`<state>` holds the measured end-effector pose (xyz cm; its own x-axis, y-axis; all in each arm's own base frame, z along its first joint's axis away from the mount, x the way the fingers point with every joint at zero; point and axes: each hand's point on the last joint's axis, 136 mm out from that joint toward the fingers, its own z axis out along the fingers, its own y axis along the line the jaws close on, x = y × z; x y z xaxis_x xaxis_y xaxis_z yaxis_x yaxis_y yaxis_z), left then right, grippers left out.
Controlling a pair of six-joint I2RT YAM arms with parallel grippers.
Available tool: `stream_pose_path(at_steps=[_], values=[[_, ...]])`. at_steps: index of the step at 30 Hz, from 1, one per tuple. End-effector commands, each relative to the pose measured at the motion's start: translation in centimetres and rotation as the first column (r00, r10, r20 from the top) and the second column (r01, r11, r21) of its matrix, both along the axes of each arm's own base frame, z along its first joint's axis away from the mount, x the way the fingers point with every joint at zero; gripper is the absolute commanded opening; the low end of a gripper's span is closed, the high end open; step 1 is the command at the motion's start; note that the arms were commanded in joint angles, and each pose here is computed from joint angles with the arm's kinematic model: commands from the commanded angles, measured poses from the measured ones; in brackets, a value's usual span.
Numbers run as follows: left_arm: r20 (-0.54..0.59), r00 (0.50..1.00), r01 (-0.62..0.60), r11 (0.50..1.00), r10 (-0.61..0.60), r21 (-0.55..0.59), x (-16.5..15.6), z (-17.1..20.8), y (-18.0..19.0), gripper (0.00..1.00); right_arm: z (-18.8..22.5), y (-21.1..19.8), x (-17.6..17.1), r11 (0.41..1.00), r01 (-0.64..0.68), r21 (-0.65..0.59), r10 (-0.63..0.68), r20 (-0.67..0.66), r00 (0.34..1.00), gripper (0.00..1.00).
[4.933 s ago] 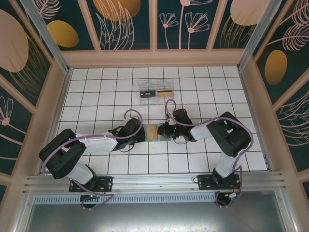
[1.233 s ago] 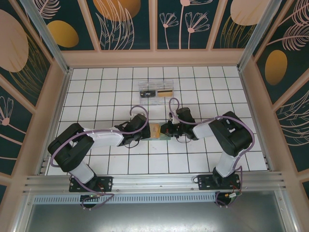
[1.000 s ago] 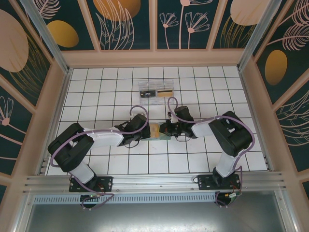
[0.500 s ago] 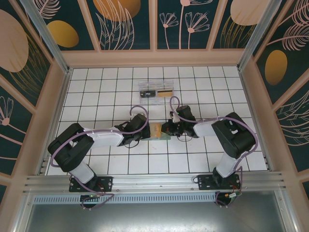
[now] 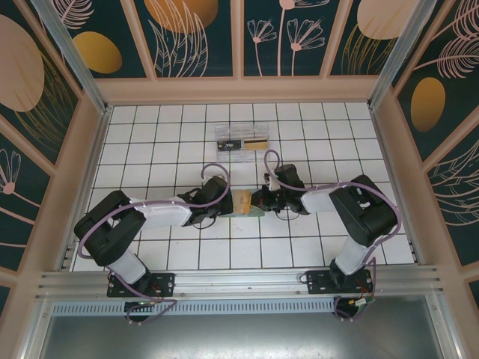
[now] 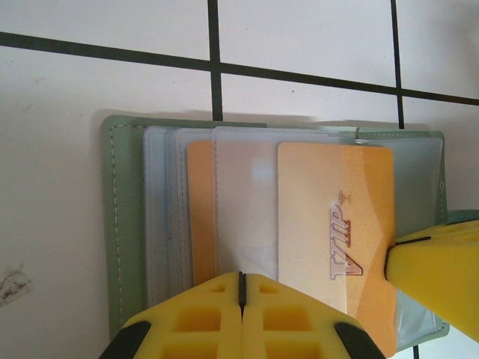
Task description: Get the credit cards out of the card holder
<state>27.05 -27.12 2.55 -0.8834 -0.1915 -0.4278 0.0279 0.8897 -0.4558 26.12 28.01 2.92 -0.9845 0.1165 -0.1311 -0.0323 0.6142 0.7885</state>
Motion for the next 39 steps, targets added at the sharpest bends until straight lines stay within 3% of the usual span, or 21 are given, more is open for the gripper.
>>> stream_pose_path(at_steps=[1, 12, 39], values=[[-0.083, 0.996, -0.012, 0.995, 0.02, 0.097, -1.7, -2.9, 2.3, 0.0, 0.7, 0.5, 0.3, 1.0, -0.01, 0.018, 0.01, 0.004, 1.0, 0.0], [-0.084, 0.996, -0.009, 0.996, 0.017, 0.093, -1.7, -2.9, 2.3, 0.0, 0.2, 2.1, -0.1, 0.999, -0.044, 0.015, 0.044, -0.006, 0.999, 0.0], [-0.088, 0.996, -0.01, 0.995, 0.019, 0.098, -1.8, -3.2, 2.4, 0.0, 0.3, -2.2, 0.4, 0.999, 0.034, 0.008, -0.034, 0.005, 0.999, 0.0]])
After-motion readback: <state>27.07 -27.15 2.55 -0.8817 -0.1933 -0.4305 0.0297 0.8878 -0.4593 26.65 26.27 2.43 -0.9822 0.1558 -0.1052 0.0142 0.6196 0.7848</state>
